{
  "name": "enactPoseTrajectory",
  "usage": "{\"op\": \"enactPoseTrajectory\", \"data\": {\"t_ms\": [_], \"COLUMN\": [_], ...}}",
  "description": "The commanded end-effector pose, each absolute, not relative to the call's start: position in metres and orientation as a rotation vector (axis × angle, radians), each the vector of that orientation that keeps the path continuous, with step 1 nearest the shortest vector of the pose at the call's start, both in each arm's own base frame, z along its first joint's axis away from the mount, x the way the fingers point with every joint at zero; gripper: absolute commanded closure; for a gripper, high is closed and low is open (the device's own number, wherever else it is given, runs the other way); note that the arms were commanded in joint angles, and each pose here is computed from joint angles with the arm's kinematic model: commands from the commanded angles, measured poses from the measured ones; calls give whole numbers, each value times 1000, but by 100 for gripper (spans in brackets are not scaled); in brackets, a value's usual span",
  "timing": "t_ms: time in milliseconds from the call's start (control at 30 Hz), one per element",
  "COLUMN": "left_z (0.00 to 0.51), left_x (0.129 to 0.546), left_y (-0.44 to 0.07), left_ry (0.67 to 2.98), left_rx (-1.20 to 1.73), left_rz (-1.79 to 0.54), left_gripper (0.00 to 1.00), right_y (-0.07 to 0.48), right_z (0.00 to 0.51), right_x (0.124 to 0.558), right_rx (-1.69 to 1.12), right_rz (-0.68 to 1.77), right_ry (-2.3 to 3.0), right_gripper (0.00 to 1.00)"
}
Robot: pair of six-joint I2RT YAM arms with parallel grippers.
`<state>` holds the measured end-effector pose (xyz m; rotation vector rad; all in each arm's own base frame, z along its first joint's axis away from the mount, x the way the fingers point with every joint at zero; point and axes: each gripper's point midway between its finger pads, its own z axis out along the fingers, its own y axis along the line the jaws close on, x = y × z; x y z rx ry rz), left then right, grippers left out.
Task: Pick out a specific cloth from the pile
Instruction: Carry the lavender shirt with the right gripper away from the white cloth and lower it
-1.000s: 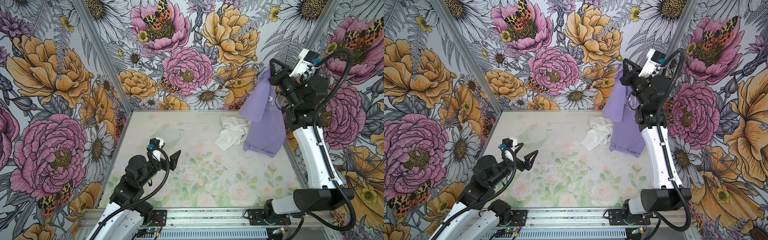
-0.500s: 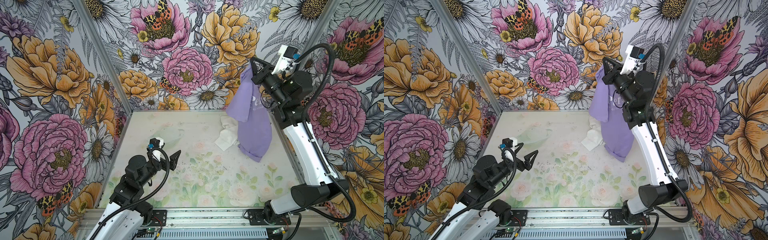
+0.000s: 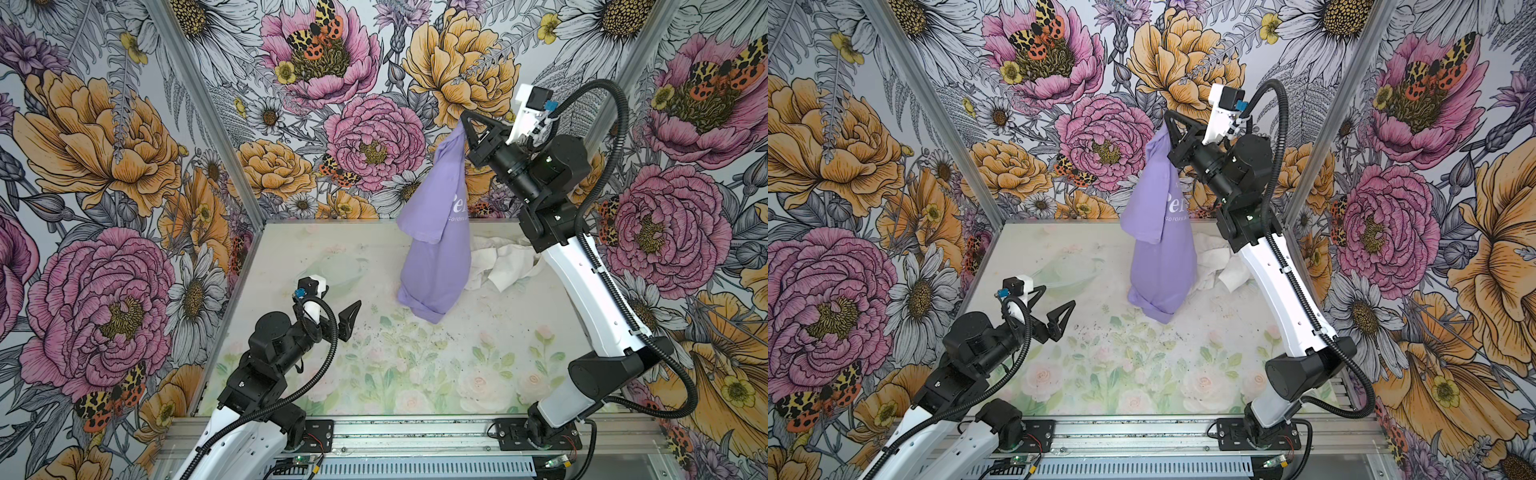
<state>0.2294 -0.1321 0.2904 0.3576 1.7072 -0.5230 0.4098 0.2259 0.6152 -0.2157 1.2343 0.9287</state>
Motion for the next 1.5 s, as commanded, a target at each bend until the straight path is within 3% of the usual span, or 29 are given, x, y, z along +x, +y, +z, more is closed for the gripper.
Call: {"op": "enactPoseTrajectory", "data": {"t_ms": [0, 667, 1000, 1267, 1467], "left_z": [287, 290, 290, 289, 290], "left_x": [227, 226, 227, 228, 227], "left_y": [-131, -128, -126, -125, -124], "left_ry": [1712, 1699, 1701, 1704, 1701], "left_rx": [352, 343, 334, 328, 324], "left_rz": [-529, -517, -507, -500, -498], "left_gripper": [1, 1, 1, 1, 1], "right_y": [241, 354, 413, 456, 452], "right_z": [629, 568, 516, 456, 385], "right_x": [407, 473, 481, 476, 477], "right_rx": [-243, -288, -315, -399, -448], "right_rz": [934, 1103, 1216, 1290, 1158], "right_ry": [1184, 1290, 1377, 1526, 1729], "right_gripper": [100, 100, 100, 100, 100]}}
